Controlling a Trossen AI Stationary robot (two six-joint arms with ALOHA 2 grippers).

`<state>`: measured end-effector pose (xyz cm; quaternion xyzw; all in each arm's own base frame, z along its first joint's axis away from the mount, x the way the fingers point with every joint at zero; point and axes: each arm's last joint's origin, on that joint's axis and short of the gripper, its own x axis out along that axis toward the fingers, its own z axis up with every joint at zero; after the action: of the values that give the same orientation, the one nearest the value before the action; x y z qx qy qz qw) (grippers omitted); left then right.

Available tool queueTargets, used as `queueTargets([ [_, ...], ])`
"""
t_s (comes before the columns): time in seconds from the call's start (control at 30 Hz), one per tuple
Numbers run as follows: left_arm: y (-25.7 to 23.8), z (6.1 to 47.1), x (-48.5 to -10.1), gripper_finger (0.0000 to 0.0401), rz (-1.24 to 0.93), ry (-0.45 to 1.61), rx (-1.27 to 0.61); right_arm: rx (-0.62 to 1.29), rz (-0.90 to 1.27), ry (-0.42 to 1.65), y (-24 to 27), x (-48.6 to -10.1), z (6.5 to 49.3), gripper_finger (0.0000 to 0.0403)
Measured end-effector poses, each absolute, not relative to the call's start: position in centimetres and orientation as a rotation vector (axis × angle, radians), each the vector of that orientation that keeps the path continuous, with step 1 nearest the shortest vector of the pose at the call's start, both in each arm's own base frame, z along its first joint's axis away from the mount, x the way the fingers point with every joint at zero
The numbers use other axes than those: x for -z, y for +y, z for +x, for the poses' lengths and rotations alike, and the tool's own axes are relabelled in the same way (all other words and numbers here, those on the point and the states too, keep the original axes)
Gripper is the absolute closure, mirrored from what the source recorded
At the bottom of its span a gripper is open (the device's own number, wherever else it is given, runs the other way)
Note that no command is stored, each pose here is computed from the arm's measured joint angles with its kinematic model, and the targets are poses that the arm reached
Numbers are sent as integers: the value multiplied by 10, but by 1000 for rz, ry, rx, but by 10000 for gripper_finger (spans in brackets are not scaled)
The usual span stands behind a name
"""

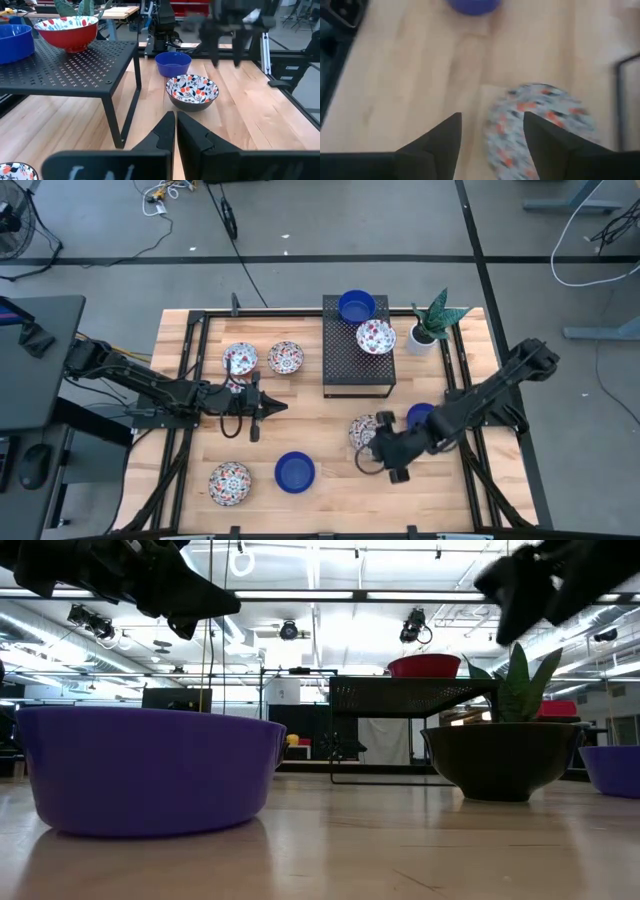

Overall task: Pick & Place Mini bowls
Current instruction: Put the middle black and white bowl on the shelf

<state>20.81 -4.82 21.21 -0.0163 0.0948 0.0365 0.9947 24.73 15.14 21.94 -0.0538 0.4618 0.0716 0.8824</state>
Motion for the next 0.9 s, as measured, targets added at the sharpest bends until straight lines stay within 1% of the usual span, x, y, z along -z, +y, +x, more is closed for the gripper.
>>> queueTargets([
  [0.17,-48,208,-213,382,-33,183,-82,-111,-135,1018,154,-186,249,189],
  [0.37,-48,208,-213,382,-33,182,-84,-115,-168,1049,159,-167,256,222],
  [0.5,-48,208,-213,382,-34,182,-85,-105,-174,1046,159,-165,258,258],
  [0.9,-48,208,-213,382,-34,183,-85,-92,-220,1073,157,-164,255,382],
])
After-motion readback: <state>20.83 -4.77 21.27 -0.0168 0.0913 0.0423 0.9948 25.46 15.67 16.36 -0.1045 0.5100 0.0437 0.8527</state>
